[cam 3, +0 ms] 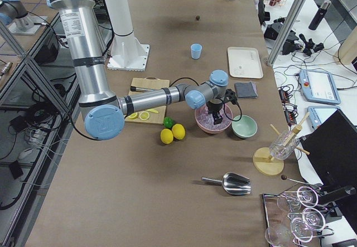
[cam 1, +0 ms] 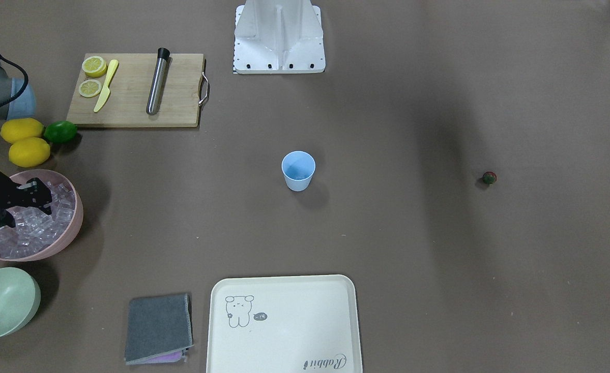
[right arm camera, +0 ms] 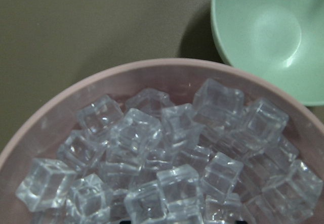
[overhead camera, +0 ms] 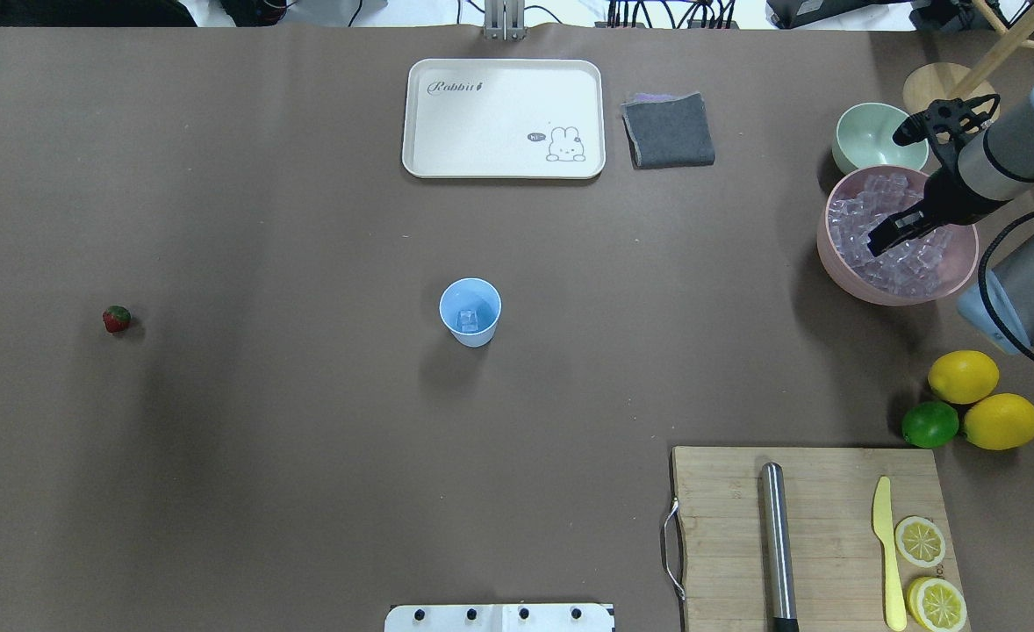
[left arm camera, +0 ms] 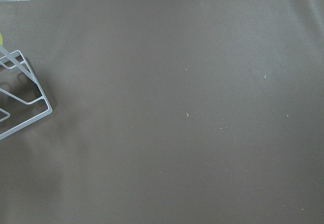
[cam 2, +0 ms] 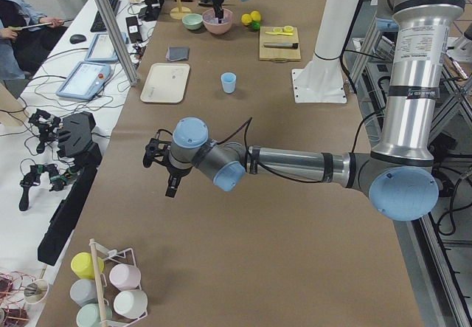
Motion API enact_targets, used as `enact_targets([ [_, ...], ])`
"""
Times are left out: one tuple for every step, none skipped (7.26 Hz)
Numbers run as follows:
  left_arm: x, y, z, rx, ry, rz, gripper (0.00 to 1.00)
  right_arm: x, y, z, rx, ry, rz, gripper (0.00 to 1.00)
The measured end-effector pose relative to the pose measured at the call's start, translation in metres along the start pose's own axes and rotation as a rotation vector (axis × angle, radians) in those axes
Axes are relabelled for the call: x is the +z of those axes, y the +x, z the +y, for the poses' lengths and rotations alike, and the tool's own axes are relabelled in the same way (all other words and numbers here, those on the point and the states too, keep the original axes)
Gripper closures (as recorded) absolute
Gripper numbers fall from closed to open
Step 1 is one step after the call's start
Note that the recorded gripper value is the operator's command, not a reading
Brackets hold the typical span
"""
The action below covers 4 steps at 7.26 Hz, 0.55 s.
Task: Put ice and strawberries in cup
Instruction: 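Lower the right gripper into the ice and grasp another cube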
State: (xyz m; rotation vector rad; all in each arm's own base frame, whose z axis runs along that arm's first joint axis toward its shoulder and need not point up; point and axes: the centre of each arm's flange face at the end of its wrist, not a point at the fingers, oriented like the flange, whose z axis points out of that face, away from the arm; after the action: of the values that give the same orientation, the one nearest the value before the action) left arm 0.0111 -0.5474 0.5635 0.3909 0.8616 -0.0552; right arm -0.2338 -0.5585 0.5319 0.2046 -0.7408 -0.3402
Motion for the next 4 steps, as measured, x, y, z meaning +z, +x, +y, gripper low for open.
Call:
enact_targets([
  [0.0002, 0.0003, 0.0000, 0.001, 0.000, 0.000, 0.03, 0.0003, -0.0001, 0.0001, 0.000, 0.000, 0.000, 0.48],
  [0.0002, 0.0002, 0.0000, 0.001, 0.000, 0.000, 0.03, 0.0001, -0.0004, 0.0000, -0.001, 0.000, 0.001, 0.54],
  [0.0005, 0.0000, 0.0001, 0.001, -0.001, 0.000, 0.03, -0.0006, -0.0011, -0.0003, -0.001, 0.002, 0.000, 0.55],
  [0.0006, -0.0001, 0.0002, 0.001, -0.001, 0.000, 0.03, -0.0017, -0.0021, -0.0009, -0.003, 0.004, -0.001, 0.55],
])
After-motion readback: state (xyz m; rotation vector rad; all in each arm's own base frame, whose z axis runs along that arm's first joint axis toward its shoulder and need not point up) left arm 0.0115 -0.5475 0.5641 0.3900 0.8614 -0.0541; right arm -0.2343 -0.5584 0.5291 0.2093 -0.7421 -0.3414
